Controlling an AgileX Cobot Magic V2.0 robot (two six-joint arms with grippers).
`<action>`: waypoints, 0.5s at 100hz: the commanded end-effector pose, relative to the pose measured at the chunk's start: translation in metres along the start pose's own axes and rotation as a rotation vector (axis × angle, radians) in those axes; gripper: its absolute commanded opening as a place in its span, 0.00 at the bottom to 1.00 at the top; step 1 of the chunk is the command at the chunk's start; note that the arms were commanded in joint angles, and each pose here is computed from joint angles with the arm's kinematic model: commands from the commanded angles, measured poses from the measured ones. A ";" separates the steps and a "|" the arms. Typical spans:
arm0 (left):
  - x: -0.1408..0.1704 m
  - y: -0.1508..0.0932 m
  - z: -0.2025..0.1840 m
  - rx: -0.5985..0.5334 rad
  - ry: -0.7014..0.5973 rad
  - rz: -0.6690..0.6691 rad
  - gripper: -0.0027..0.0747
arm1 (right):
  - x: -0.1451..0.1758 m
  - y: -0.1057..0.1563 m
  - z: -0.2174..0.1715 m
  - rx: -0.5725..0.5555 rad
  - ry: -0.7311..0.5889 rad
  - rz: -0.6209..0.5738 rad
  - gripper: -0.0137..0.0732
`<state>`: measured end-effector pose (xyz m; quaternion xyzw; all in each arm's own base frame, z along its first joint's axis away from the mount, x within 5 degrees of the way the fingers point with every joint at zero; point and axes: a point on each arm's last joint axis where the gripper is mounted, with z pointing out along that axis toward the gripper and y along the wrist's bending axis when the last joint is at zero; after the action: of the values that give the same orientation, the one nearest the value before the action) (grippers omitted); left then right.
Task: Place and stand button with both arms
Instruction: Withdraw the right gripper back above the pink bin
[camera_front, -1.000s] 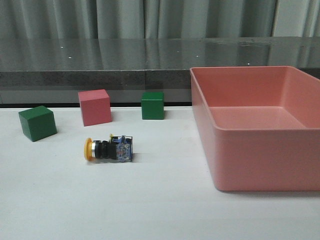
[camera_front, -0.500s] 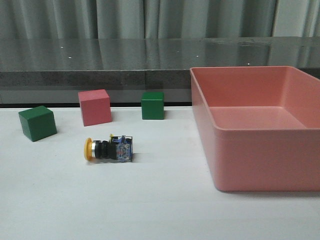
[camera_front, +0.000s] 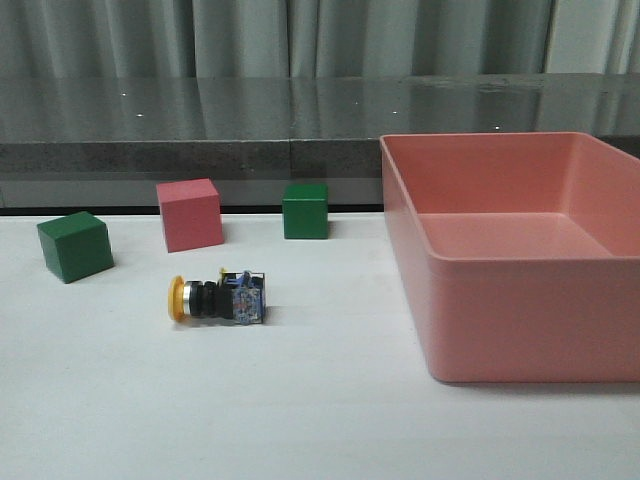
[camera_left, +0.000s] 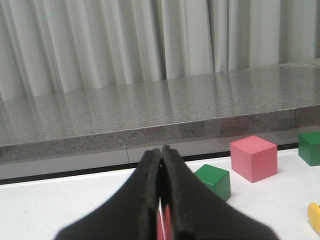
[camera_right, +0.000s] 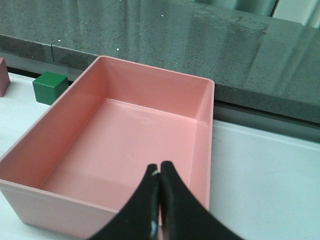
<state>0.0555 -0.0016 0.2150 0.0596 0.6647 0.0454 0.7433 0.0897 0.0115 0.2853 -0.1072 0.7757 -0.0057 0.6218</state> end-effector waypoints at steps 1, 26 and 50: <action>0.004 -0.001 -0.002 -0.005 -0.092 -0.028 0.01 | -0.015 -0.004 -0.002 0.036 -0.098 0.010 0.09; -0.016 0.003 0.000 -0.012 -0.064 -0.280 0.01 | -0.015 -0.004 -0.002 0.036 -0.098 0.010 0.09; -0.057 0.003 0.036 0.065 0.391 -0.296 0.01 | -0.015 -0.004 -0.002 0.036 -0.098 0.010 0.09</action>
<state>0.0670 -0.0067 0.2464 -0.0167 0.7793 -0.0644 0.6231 0.0897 0.0115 0.2853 -0.1065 0.7758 -0.0052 0.6219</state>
